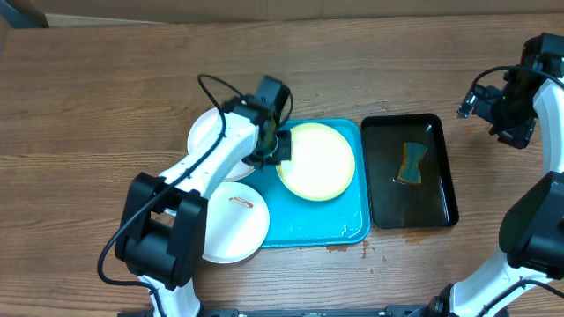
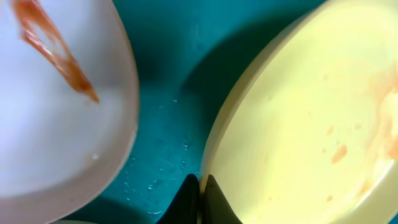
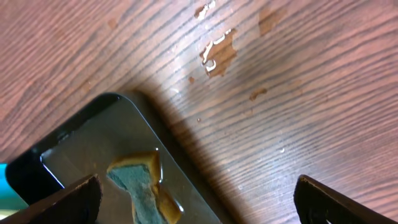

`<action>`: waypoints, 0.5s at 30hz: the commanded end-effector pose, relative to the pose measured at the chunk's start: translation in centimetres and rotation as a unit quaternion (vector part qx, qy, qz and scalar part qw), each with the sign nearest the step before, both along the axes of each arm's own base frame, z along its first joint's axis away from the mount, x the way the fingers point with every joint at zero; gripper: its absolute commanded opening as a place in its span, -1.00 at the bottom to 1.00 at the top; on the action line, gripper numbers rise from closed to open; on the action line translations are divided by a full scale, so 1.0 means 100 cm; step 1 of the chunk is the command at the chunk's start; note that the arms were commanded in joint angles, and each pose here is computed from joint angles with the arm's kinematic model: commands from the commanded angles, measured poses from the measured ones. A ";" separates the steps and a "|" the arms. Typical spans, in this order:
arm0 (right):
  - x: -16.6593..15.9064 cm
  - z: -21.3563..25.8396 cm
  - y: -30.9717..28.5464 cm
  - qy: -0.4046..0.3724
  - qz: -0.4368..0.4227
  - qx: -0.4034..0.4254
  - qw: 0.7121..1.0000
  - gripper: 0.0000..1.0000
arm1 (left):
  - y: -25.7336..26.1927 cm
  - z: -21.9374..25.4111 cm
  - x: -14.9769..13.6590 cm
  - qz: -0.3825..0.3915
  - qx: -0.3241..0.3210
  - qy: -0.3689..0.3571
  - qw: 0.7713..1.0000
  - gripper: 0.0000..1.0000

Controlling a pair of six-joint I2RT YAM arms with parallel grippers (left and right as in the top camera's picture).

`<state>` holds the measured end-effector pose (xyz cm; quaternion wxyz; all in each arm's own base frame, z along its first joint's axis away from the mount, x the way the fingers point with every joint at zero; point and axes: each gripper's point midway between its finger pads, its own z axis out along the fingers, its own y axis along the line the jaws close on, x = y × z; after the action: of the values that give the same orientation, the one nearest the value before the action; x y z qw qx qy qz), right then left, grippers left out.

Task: Clean dirty plates on tray and stack at the side
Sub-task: 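Lift the yellow plate with the left gripper and carry it left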

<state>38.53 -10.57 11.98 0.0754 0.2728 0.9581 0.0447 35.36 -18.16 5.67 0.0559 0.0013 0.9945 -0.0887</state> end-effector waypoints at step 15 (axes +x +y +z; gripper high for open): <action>0.008 0.008 -0.005 -0.025 -0.006 -0.008 1.000 1.00 | -0.070 0.127 0.066 -0.067 -0.007 -0.219 0.973 -0.92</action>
<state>39.29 -10.81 12.11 0.0917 0.2713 0.9571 0.0442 42.15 -22.71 16.11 0.2149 0.0513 0.9679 -0.1196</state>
